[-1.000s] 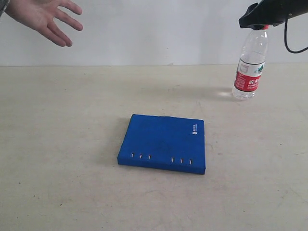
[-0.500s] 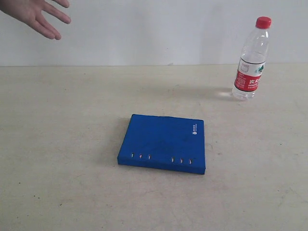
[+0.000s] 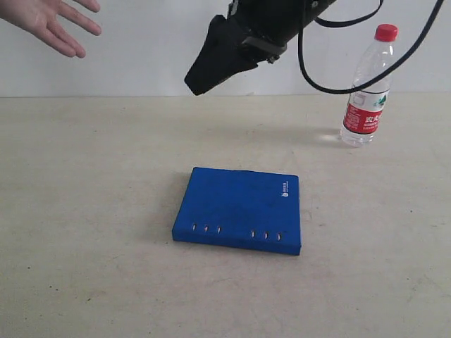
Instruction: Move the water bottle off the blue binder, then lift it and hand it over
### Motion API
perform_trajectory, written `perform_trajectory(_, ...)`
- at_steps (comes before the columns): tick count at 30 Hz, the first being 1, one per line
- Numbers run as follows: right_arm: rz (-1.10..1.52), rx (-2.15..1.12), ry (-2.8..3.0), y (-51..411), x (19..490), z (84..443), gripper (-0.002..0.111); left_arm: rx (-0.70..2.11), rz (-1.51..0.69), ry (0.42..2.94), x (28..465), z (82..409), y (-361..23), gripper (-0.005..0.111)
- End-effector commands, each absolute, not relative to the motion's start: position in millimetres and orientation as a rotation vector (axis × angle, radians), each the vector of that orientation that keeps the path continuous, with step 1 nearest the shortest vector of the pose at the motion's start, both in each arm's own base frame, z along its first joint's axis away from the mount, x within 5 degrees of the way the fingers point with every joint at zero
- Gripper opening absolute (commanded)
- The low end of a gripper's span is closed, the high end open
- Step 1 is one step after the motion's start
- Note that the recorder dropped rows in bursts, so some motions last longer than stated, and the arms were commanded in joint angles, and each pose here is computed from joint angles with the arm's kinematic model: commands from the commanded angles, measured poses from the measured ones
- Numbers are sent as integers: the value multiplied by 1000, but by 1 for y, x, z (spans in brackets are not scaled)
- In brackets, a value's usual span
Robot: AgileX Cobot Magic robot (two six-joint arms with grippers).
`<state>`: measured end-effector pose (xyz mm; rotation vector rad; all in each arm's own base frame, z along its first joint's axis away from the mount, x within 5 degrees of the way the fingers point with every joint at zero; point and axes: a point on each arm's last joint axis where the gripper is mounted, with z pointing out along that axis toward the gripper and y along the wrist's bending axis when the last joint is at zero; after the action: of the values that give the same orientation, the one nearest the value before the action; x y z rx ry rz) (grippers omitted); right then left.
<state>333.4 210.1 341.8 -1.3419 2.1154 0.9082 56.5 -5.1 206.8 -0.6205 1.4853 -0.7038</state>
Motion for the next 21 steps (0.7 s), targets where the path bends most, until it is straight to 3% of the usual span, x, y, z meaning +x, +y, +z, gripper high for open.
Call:
perform_trajectory(1,903,-1255,2236,208,334,332,46,-672,-765,1441,56,208,-4,5)
perform_trajectory(3,860,-1214,2321,205,335,323,46,-568,-621,1404,56,213,0,5)
perform_trajectory(7,732,-1165,2536,193,332,299,46,-493,-552,1302,51,241,3,5)
perform_trajectory(11,688,-1149,2611,187,329,272,46,-219,-355,1573,65,276,-8,5)
perform_trajectory(14,679,-1118,2617,186,328,260,46,-129,-279,1746,103,293,-10,5)
perform_trajectory(16,675,-1119,2620,186,328,258,46,-148,-316,1871,136,294,-13,5)
perform_trajectory(18,680,-1102,2610,187,329,258,59,-112,-406,2096,182,278,-22,5)
perform_trajectory(19,672,-1091,2615,188,333,251,68,-70,-511,2206,203,264,-31,5)
perform_trajectory(21,615,-1070,2606,189,344,237,69,-42,-729,2300,226,241,-45,5)
